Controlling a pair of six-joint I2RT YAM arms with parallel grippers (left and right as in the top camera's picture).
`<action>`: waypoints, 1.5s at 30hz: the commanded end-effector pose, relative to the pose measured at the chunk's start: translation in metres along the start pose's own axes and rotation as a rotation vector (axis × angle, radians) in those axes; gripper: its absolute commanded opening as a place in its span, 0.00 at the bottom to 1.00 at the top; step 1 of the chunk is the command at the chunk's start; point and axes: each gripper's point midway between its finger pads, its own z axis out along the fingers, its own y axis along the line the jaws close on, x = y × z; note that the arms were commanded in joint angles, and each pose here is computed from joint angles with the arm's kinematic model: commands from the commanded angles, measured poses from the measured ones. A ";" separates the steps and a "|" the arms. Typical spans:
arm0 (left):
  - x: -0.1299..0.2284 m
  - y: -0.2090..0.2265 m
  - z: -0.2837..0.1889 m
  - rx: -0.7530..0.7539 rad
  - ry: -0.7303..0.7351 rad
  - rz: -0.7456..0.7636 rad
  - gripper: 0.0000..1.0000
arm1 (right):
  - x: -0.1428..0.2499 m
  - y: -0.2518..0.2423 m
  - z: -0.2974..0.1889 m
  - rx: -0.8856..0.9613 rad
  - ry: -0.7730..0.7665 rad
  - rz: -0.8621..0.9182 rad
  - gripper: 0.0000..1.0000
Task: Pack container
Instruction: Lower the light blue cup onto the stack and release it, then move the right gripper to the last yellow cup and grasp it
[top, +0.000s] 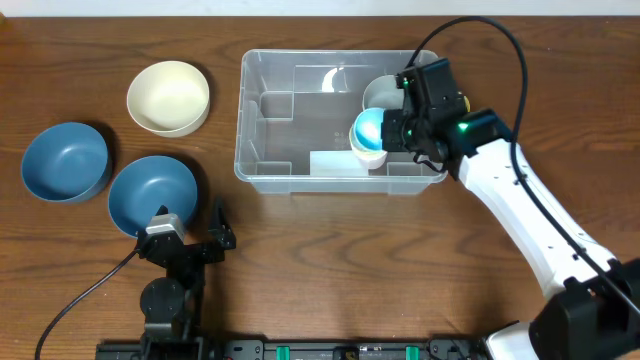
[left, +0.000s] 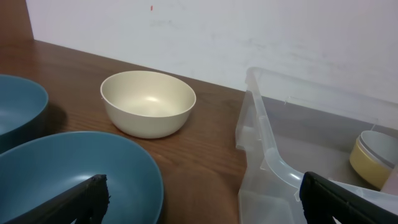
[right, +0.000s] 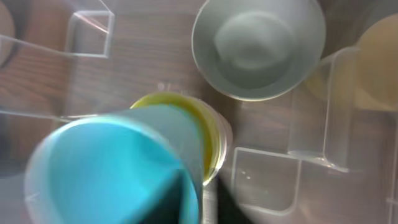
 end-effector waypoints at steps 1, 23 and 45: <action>0.018 0.006 0.002 -0.018 0.044 -0.006 0.98 | -0.003 0.002 0.001 0.003 -0.008 0.003 0.41; 0.017 0.006 0.002 -0.018 0.044 -0.006 0.98 | -0.073 -0.104 -0.041 0.174 -0.155 0.227 0.72; 0.018 0.006 0.002 -0.018 0.044 -0.006 0.98 | -0.031 -0.191 0.060 0.310 0.074 0.380 0.61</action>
